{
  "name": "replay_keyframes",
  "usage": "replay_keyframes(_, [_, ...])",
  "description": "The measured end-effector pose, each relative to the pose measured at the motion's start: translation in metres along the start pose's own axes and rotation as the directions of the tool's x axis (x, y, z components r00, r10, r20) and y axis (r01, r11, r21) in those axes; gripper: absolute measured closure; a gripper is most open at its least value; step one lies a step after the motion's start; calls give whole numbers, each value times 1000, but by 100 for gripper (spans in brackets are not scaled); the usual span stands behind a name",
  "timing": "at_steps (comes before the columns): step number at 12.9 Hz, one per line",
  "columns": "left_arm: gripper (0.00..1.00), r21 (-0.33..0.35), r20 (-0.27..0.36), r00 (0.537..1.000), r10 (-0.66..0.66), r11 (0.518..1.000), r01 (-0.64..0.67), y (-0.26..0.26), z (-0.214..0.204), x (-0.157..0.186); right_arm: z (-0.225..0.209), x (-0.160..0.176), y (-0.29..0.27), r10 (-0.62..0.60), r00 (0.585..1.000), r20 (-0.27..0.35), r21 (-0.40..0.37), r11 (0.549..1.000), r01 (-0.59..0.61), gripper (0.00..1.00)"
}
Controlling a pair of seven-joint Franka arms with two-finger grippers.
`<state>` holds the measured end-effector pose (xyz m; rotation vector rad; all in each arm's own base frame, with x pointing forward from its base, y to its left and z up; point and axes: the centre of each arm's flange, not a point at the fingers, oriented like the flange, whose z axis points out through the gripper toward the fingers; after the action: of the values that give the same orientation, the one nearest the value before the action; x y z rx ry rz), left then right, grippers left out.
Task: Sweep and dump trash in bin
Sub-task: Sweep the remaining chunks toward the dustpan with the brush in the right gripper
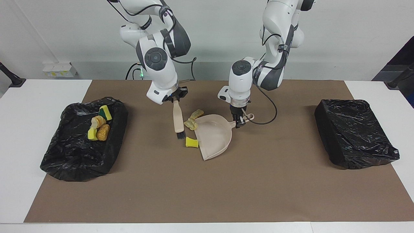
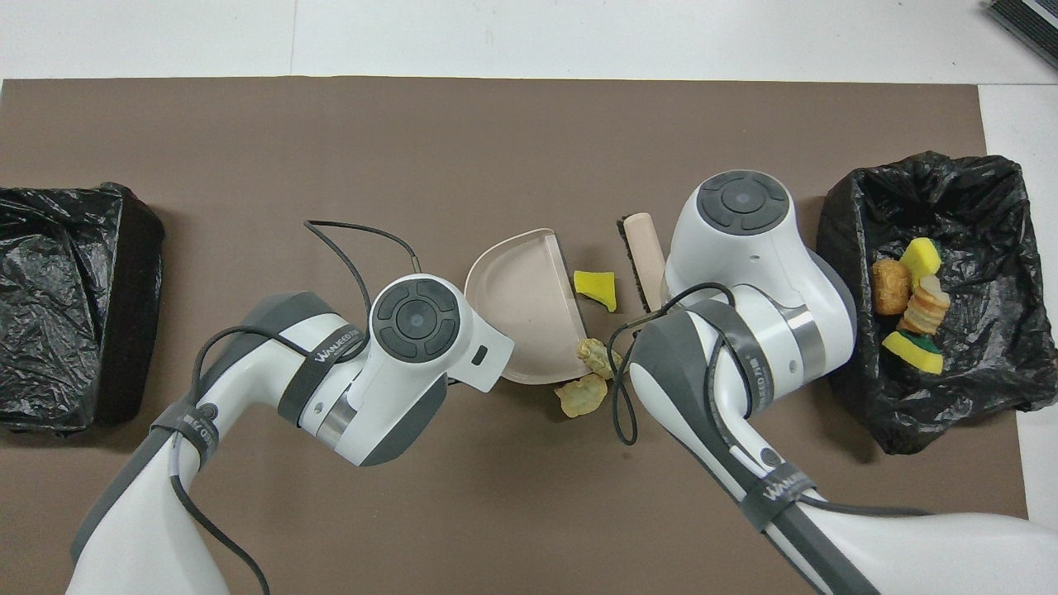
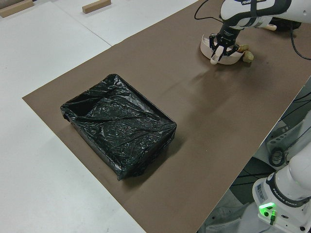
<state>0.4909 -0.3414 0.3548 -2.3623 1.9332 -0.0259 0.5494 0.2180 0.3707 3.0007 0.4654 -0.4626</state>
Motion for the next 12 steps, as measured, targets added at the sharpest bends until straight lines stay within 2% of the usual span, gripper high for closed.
replay_keyframes(3, [67, -1, 2, 1000, -7, 1000, 7, -3, 1, -3, 39, 9, -30, -42, 998, 39, 26, 999, 41, 74])
replay_keyframes(6, [67, -2, 3, 1000, -9, 1000, 9, -3, 2, -5, 53, 7, -59, -14, 999, 44, 191, 982, 6, 74])
replay_keyframes(9, [67, -3, 4, 1000, -10, 1000, 10, -3, 2, -5, 40, 4, -89, 32, 997, 70, 382, 922, -57, 74])
replay_keyframes(10, [67, -3, 4, 1000, -9, 1000, 9, -3, 2, -5, 32, 3, -95, 45, 996, 82, 418, 905, -75, 74])
replay_keyframes(12, [67, -2, 4, 1000, -10, 1000, 10, -4, 2, -6, 3, 0, -92, 51, 991, 126, 429, 897, -101, 74])
